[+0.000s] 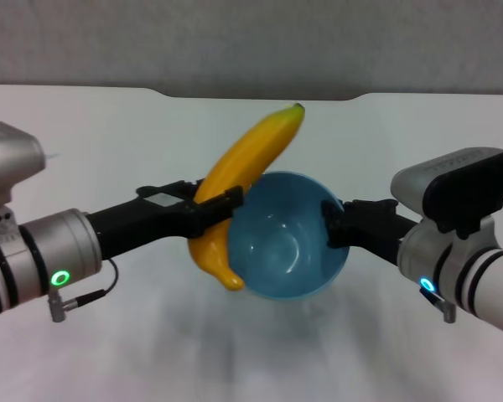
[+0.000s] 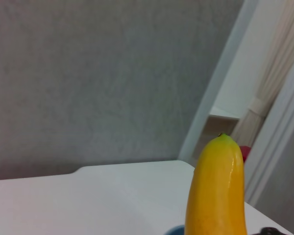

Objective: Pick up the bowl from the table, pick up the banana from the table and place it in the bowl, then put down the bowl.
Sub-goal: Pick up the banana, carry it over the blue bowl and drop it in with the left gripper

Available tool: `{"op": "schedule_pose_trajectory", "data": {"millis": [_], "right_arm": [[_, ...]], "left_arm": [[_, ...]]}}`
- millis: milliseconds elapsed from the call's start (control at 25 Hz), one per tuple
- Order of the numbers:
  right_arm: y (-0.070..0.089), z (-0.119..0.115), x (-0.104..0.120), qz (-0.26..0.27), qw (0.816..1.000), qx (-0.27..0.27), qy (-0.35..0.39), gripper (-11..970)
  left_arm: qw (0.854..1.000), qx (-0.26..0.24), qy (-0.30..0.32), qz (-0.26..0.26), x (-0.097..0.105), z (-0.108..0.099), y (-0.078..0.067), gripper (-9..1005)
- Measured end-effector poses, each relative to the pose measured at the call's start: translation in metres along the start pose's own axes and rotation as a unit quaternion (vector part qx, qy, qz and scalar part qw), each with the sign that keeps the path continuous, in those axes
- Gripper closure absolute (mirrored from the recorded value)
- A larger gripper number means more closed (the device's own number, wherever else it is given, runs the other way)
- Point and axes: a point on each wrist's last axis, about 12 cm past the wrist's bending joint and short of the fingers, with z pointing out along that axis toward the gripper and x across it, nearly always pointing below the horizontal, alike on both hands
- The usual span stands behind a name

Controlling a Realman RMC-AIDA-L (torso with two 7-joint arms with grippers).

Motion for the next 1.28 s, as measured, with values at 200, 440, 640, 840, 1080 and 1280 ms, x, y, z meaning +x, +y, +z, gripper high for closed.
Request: {"op": "schedule_pose_trajectory", "data": {"millis": [200,440,640,840,1080,1280], "right_arm": [[0.005,0.001,0.000,0.001,1.000,-0.008,-0.003,917],[0.006,0.001,0.001,0.034,0.999,-0.012,-0.009,917],[0.010,0.001,0.002,0.043,0.999,-0.018,-0.008,917],[0.011,0.001,0.001,0.044,0.999,-0.020,-0.009,917],[0.014,0.002,-0.001,0.041,0.999,-0.025,-0.011,917],[0.018,0.003,-0.002,0.036,0.999,-0.031,-0.009,917]], "left_arm": [[1.000,0.010,0.004,-0.002,0.002,0.006,-0.002,471],[1.000,0.018,-0.018,-0.003,0.002,0.005,-0.002,472],[1.000,0.023,-0.019,-0.002,0.003,0.007,-0.002,471],[0.999,0.033,-0.015,0.003,0.006,0.011,-0.006,472],[0.999,0.038,-0.008,-0.007,0.010,0.016,-0.005,473],[0.999,0.040,-0.004,-0.012,0.013,0.019,-0.005,472]]}}
